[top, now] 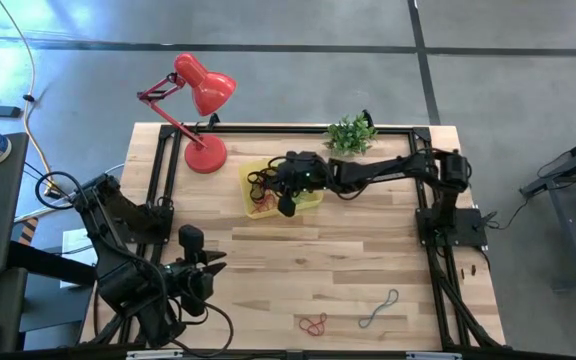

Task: Pick and place rubber bands into bin
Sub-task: Put the red rubber band into the yellow bin

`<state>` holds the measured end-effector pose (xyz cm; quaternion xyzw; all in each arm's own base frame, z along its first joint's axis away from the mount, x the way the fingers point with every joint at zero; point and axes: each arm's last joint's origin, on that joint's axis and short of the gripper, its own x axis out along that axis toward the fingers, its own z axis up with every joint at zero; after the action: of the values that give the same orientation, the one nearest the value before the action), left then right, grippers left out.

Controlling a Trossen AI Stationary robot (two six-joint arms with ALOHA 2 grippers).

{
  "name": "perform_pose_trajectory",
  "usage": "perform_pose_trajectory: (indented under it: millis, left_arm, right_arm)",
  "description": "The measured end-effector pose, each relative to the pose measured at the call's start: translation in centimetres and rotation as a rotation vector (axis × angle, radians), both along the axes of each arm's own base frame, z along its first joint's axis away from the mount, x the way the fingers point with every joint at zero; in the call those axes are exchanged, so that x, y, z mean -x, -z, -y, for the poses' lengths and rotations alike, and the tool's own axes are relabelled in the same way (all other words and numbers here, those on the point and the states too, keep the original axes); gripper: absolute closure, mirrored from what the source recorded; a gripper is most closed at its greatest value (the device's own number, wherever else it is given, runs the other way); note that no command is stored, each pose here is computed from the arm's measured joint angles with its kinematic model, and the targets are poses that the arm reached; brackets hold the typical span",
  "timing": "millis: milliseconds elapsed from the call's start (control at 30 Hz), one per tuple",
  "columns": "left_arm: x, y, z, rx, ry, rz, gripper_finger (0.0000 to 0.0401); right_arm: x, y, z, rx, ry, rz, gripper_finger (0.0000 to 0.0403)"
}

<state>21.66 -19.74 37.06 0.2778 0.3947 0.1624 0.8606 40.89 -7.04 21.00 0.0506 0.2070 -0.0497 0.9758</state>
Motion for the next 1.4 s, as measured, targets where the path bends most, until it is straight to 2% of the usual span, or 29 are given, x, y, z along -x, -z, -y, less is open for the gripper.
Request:
perform_pose_trajectory:
  millis: [233,567,667,967,1167,1400]
  left_arm:
    - [0.0,0.0,0.0,-0.001,0.001,-0.001,0.0304]
    - [0.0,0.0,0.0,-0.008,0.006,-0.005,0.0304]
    - [0.0,0.0,0.0,-0.011,0.006,-0.002,0.0304]
    - [0.0,0.0,0.0,-0.028,0.006,0.012,0.0304]
    - [-0.1,-0.1,0.0,-0.042,0.003,0.033,0.0304]
    - [-0.1,-0.2,-0.1,-0.062,0.001,0.050,0.0304]
  right_arm:
    - [-0.2,0.9,0.0,-0.017,-0.014,-0.023,0.0403]
    - [0.1,1.6,-0.3,-0.094,-0.059,-0.096,0.0394]
    - [0.2,1.8,-0.6,-0.108,-0.072,-0.125,0.0367]
    - [0.1,1.7,-1.4,-0.144,-0.082,-0.111,0.0249]
    - [-0.8,0.8,-4.9,-0.152,-0.169,-0.011,0.0214]
    - [-0.7,0.6,-10.3,-0.140,-0.234,-0.006,0.0226]
